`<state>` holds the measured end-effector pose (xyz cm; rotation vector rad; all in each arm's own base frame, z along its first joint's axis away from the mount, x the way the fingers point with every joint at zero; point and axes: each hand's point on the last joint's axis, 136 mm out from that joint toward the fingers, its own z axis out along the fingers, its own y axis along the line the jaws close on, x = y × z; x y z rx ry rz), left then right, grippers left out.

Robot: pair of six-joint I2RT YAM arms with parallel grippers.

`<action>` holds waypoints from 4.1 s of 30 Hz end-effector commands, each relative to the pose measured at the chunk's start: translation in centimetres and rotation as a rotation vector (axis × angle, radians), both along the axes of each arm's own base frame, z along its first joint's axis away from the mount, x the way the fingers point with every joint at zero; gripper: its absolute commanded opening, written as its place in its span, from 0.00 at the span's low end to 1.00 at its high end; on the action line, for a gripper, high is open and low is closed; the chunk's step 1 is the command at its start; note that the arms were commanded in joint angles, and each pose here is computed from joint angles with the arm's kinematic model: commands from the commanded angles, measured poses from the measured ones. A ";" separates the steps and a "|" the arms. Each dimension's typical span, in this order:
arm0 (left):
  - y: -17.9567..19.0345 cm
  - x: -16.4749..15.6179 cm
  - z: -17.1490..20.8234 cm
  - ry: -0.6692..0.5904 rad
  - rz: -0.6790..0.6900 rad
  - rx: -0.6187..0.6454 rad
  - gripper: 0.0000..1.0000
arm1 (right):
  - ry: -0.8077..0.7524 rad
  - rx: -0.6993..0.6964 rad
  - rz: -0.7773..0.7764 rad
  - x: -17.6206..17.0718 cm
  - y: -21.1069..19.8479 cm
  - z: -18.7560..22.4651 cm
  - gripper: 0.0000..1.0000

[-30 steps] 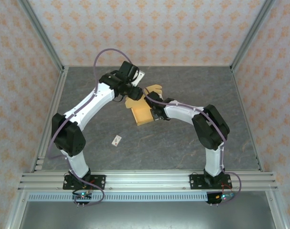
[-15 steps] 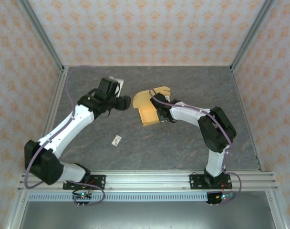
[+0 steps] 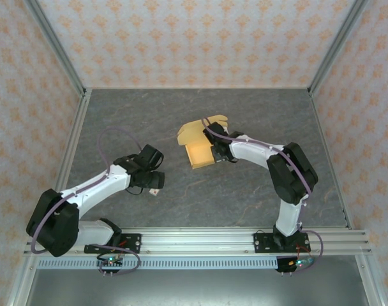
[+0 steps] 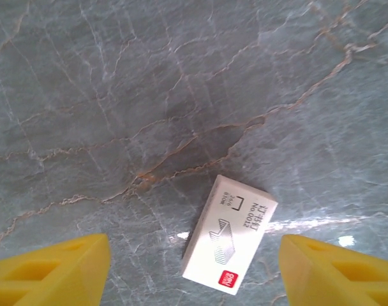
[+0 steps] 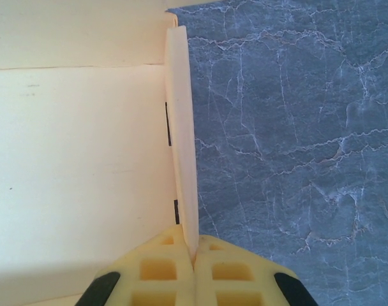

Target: Fold the paper box

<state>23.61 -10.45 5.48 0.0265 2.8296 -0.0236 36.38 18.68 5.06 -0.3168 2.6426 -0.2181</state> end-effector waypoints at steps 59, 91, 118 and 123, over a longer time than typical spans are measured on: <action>-18.7 14.1 7.2 -0.390 -0.088 -0.374 0.11 | -0.001 0.115 -0.011 -0.2 -0.3 0.2 0.00; -18.2 15.7 3.1 -0.395 -0.090 -0.252 0.39 | 0.006 0.109 -0.008 -0.3 -0.3 -0.1 0.00; -9.5 9.2 8.6 -0.395 -0.054 -0.229 0.47 | -0.019 0.088 -0.018 0.1 -0.8 0.3 0.00; -7.8 11.8 9.6 -0.415 -0.084 -0.237 0.63 | -0.020 0.086 -0.017 0.0 -0.8 0.3 0.00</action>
